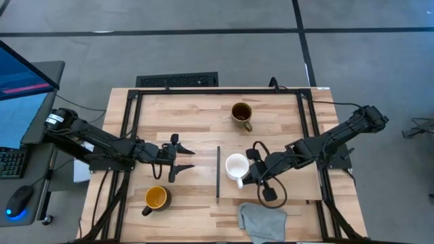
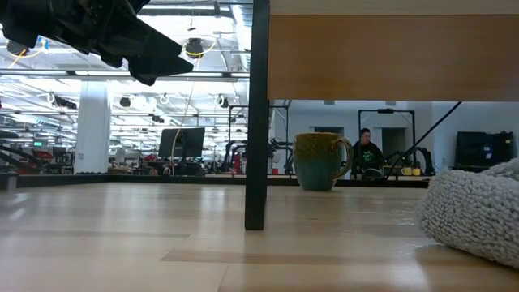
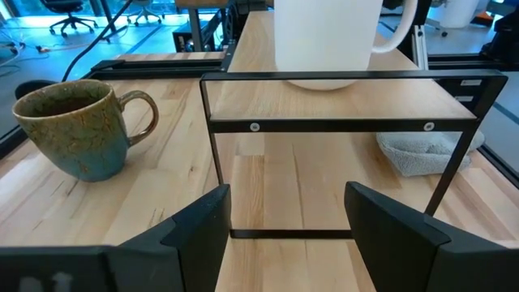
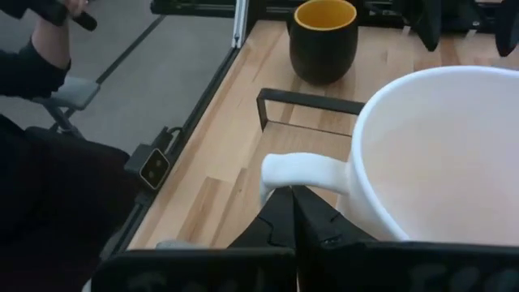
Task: Stack small to large cups/mugs on shelf
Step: Put the white mug on the shelf, then put the black mug on the center of the table
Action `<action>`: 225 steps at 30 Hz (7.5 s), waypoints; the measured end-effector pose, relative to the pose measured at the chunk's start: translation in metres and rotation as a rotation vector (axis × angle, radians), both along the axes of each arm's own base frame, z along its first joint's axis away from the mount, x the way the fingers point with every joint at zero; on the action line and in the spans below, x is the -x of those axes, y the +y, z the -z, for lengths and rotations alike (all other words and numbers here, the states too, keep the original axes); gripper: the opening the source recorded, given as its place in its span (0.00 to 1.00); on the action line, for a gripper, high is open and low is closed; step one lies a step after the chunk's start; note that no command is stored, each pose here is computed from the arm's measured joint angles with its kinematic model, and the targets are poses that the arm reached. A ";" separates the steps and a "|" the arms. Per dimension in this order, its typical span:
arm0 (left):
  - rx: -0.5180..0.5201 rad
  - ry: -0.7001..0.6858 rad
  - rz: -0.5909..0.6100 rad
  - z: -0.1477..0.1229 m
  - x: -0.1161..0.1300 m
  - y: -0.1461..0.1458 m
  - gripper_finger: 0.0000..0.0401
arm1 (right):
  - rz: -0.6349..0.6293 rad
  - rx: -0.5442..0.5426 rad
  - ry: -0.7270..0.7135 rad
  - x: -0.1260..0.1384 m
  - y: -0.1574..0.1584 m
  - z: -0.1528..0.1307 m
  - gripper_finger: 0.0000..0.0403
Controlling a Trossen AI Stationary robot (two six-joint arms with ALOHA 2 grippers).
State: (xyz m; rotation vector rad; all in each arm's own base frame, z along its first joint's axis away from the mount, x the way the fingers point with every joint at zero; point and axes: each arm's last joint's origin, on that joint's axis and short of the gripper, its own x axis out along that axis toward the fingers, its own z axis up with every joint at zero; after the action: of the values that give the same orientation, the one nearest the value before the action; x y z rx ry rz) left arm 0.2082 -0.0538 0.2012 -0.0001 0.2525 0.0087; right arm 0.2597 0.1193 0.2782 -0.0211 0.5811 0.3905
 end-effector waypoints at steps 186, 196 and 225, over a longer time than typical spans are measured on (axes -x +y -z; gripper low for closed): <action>-0.113 0.788 0.599 -0.035 0.026 -0.044 0.58 | 0.773 0.178 -0.625 0.182 -0.120 0.058 0.08; -0.068 0.886 0.576 -0.021 0.019 -0.048 0.58 | 0.795 0.170 -0.629 0.182 -0.121 0.058 0.08; 0.102 1.028 0.383 0.003 0.004 -0.056 0.58 | 0.817 0.116 -0.688 0.182 -0.122 0.051 0.08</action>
State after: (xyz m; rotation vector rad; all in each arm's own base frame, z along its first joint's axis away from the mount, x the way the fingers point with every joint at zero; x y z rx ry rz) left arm 0.2039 -0.1095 0.1977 -0.0498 1.2776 -0.3950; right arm 0.0776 -0.0023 0.2268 -0.0260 -0.0985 -0.4442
